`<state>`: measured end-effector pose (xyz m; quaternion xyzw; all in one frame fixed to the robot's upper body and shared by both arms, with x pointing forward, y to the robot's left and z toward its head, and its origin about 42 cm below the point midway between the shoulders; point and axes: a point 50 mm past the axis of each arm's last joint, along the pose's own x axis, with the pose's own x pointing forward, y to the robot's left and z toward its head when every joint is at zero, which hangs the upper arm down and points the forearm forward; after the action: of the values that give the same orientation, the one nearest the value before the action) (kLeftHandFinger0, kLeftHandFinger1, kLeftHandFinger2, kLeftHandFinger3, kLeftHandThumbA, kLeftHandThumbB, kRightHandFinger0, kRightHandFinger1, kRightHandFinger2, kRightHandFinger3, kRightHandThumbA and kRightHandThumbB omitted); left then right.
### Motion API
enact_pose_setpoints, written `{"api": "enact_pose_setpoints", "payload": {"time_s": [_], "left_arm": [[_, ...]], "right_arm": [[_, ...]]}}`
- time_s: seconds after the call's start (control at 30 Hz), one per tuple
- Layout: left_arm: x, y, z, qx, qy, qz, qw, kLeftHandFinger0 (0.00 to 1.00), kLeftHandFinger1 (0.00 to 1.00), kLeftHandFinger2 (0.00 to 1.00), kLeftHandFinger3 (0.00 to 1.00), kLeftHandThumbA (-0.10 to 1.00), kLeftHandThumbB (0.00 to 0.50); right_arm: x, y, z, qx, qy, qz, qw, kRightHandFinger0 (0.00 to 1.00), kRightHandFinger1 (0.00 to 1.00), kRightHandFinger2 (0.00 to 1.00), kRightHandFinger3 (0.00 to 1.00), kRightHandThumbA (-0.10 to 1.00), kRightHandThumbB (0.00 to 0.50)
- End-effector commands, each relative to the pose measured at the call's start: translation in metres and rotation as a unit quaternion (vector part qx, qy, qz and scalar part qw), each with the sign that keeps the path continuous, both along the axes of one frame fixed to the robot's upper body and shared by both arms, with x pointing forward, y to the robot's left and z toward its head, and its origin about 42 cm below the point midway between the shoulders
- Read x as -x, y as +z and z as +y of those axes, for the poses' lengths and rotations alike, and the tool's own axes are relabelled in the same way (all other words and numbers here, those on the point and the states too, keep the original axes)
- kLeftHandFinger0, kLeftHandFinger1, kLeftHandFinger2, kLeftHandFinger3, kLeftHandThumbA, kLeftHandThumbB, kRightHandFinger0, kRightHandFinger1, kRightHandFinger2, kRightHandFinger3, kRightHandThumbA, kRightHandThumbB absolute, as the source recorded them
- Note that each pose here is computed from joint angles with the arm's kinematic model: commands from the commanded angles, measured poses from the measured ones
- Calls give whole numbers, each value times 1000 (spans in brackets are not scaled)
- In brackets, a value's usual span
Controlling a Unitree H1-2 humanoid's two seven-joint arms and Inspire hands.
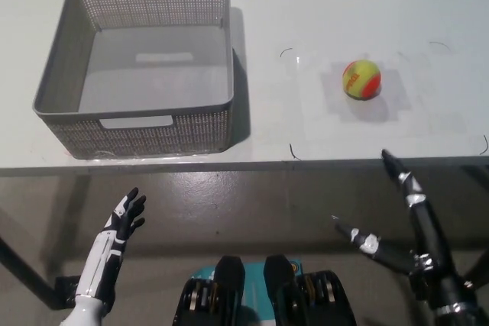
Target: Use the right hand to pick up a tennis ball and put it into a container on the left side
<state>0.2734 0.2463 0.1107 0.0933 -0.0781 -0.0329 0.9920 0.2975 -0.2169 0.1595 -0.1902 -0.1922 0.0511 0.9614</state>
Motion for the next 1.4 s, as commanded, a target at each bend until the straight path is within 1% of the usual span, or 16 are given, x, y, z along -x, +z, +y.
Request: {"api": "enact_pose_setpoints", "payload": {"time_s": [0.0,0.1,0.17,0.23,0.33,0.37,0.4,0.47,0.6,0.63,0.67,0.7,0.8,1.13,1.3,1.37], "left_arm": [[-5,15,2,-18,-18,-40,999,1000,1000,1000,1000,1000,99],[-5,16,1,-17,-20,-42,999,1000,1000,1000,1000,1000,91],[-6,15,1,-17,-22,-43,999,1000,1000,1000,1000,1000,92],[-6,15,1,-19,-20,-43,999,1000,1000,1000,1000,1000,104],[-6,16,0,-23,-19,-41,999,1000,1000,1000,1000,1000,110],[-6,16,0,-19,-20,-41,999,1000,1000,1000,1000,1000,109],[-5,16,0,-19,-20,-42,999,1000,1000,1000,1000,1000,102],[-5,16,0,-17,-21,-40,999,1000,1000,1000,1000,1000,102],[-5,13,-1,-22,-23,-41,999,1000,1000,1000,1000,1000,93],[-5,12,-1,-22,-24,-41,999,1000,1000,1000,1000,1000,94],[-5,12,-2,-23,-23,-40,999,1000,1000,1000,1000,1000,95],[-5,13,-2,-24,-23,-40,999,1000,1000,1000,1000,1000,92],[-4,13,-2,-22,-22,-39,999,1000,1000,1000,1000,1000,93],[-4,13,-4,-24,-25,-39,999,1000,1000,1000,1000,1000,86],[-4,12,-3,-26,-25,-38,999,1000,1000,1000,1000,1000,88],[-4,12,-4,-26,-25,-40,999,1000,1000,1000,1000,1000,80]], "right_arm": [[-22,71,-13,118,-63,-88,987,1000,1000,1000,1000,1000,389],[-39,98,-19,154,-71,-100,980,1000,1000,1000,1000,1000,395],[-50,111,-20,172,-75,-104,977,1000,1000,1000,1000,1000,379],[-66,130,-22,201,-83,-109,970,1000,1000,1000,1000,1000,396],[-83,149,-22,231,-92,-105,963,1000,1000,1000,1000,1000,394],[-89,155,-21,237,-95,-105,961,1000,1000,1000,1000,1000,398],[-98,163,-20,243,-102,-103,959,1000,1000,1000,1000,1000,417],[-113,173,-16,256,-107,-100,955,1000,1000,1000,1000,1000,419],[-144,179,-9,279,-111,-88,950,1000,1000,1000,1000,1000,410],[-151,180,-8,284,-113,-81,949,1000,1000,1000,1000,1000,373],[-160,180,-7,292,-115,-75,946,1000,1000,1000,1000,1000,401],[-170,181,-5,302,-119,-70,943,1000,1000,1000,1000,1000,417],[-186,180,-1,319,-125,-52,938,1000,1000,1000,1000,1000,441],[-231,185,8,336,-107,28,935,1000,1000,1000,1000,1000,444],[-243,184,10,344,-107,47,932,1000,1000,1000,1000,1000,445],[-248,183,11,346,-111,62,930,1000,1000,1000,1000,1000,439]]}}
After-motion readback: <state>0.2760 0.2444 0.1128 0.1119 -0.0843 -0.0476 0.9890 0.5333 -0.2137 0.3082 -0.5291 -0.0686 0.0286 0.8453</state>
